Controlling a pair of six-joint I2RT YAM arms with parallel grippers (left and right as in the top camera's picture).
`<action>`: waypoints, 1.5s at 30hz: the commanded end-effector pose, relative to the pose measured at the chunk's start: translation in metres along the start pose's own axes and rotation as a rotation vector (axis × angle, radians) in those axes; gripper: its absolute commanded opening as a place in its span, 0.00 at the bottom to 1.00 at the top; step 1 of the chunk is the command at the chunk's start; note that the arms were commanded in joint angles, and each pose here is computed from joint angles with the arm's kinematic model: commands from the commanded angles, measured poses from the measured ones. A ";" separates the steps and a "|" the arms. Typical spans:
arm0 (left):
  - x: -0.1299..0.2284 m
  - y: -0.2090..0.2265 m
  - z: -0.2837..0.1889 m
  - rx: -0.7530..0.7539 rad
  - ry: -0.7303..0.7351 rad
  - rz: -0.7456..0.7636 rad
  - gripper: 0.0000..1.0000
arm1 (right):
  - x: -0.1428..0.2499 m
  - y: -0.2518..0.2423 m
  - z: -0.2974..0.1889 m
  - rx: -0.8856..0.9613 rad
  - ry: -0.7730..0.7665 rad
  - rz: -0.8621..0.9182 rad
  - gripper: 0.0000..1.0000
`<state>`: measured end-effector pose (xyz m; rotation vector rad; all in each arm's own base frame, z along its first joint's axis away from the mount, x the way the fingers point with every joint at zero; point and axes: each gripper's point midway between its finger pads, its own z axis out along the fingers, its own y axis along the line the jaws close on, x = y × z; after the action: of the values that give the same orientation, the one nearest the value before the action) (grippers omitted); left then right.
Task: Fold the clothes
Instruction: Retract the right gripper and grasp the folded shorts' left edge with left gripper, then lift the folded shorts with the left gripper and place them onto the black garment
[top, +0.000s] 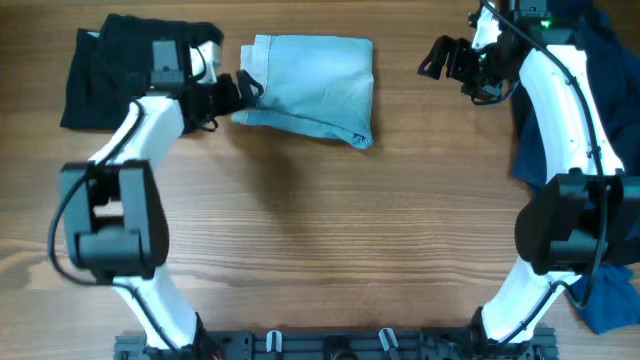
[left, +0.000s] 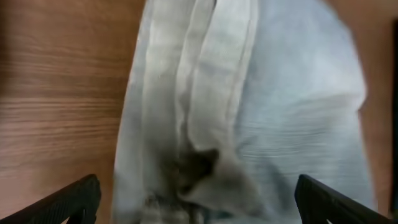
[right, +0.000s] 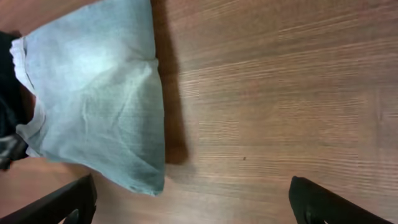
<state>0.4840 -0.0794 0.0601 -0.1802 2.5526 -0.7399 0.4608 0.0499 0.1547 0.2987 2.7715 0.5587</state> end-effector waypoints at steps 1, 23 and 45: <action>0.008 0.003 0.016 0.055 0.033 0.065 1.00 | 0.006 -0.004 0.008 0.007 0.031 -0.008 0.99; 0.051 -0.084 0.088 0.305 0.107 0.118 0.04 | 0.005 -0.005 0.008 0.007 0.030 -0.008 0.99; -0.113 -0.094 -0.149 0.231 -0.492 -0.046 0.04 | 0.001 -0.003 0.008 0.003 0.014 -0.015 1.00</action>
<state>0.5116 -0.0847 0.2272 -0.2596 2.0909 -0.9640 0.4620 0.0499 0.1551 0.2968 2.7664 0.5586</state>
